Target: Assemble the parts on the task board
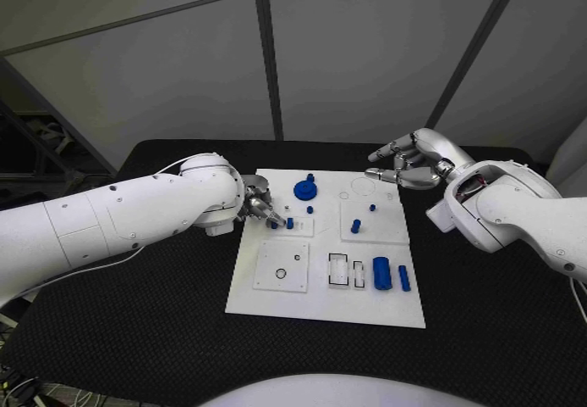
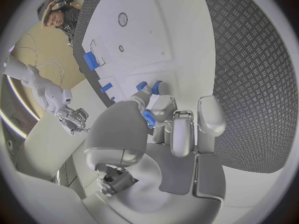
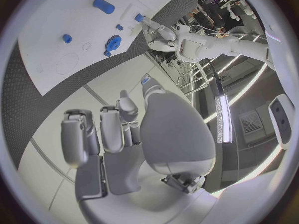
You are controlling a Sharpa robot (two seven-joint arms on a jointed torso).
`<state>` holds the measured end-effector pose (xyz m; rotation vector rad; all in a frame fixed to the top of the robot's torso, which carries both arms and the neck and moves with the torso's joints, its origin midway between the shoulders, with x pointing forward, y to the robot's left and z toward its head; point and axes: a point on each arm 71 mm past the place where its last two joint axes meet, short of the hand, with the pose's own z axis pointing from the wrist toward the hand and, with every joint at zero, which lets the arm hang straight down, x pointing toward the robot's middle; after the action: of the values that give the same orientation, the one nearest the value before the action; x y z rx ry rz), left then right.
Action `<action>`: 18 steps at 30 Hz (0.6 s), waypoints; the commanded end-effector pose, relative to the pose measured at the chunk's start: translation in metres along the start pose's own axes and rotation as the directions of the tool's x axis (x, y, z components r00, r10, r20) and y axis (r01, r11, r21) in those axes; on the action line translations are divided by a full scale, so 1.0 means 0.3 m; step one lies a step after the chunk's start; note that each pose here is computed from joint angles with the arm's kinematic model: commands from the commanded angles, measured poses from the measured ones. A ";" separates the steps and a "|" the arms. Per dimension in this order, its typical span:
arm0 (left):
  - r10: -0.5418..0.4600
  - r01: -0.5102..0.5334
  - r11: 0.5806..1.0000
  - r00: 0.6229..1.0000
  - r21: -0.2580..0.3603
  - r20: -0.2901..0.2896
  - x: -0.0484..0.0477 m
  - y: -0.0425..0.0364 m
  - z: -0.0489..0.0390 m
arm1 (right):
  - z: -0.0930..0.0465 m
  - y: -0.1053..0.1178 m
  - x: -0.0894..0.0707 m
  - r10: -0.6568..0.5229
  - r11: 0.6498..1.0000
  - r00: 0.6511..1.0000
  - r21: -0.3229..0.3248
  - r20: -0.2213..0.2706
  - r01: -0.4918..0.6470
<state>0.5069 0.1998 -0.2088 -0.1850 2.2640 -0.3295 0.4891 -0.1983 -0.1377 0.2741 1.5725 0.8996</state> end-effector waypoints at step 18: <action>-0.062 0.061 0.998 0.994 0.011 0.090 -0.021 0.018 -0.003 | 0.001 0.004 -0.004 -0.003 1.000 1.000 -0.015 0.004 0.003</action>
<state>0.5083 0.2073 -0.2098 -0.2307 2.2293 -0.3243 0.4892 -0.1991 -0.1377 0.2744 1.5717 0.8985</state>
